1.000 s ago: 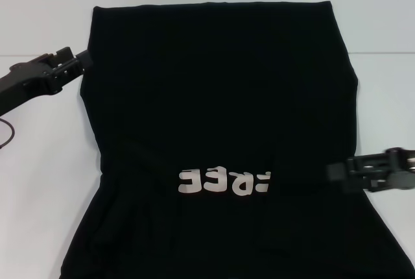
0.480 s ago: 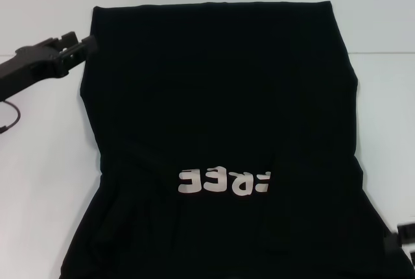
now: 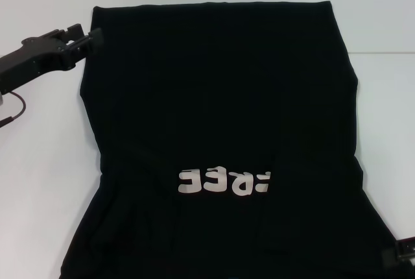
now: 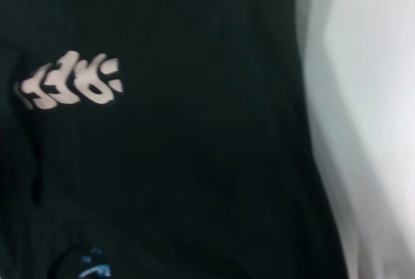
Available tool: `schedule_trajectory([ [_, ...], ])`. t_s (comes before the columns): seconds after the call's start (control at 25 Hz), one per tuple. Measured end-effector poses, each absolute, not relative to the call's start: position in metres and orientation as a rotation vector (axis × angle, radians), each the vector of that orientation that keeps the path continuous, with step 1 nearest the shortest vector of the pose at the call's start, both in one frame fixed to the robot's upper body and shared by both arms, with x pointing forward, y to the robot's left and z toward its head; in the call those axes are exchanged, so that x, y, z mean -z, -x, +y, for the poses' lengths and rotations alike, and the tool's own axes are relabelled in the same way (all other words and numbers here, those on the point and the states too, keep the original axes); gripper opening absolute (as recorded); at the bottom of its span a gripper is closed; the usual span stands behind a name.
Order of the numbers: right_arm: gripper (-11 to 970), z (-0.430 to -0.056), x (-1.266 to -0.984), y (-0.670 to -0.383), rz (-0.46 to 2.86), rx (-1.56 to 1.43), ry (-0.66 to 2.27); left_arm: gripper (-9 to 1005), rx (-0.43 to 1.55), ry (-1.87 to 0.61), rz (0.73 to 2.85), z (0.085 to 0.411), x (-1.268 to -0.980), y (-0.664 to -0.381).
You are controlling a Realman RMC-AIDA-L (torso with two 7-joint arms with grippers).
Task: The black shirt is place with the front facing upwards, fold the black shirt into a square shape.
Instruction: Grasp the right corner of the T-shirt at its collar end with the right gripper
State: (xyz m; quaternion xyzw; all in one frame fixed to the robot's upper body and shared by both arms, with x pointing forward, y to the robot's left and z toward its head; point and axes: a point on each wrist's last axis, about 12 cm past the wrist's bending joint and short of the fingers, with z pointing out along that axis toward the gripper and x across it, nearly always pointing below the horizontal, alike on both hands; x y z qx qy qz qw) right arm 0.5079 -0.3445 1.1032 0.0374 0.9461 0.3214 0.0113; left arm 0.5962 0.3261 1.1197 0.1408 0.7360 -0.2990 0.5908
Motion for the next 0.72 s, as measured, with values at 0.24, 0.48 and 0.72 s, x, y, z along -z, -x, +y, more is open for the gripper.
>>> schedule_trajectory([
  [0.24,911,-0.343,-1.100,-0.507,2.969,-0.992,-0.103,530,0.696,-0.324,1.711,0.326,-1.120,-0.596],
  [0.48,890,-0.336,-1.092,-0.508,2.979,-1.033,-0.076,529,0.703,-0.324,1.711,0.326,-1.119,-0.595],
  [0.72,700,-0.333,-1.089,-0.512,2.980,-1.006,-0.049,529,0.702,-0.311,1.717,0.329,-1.117,-0.592],
])
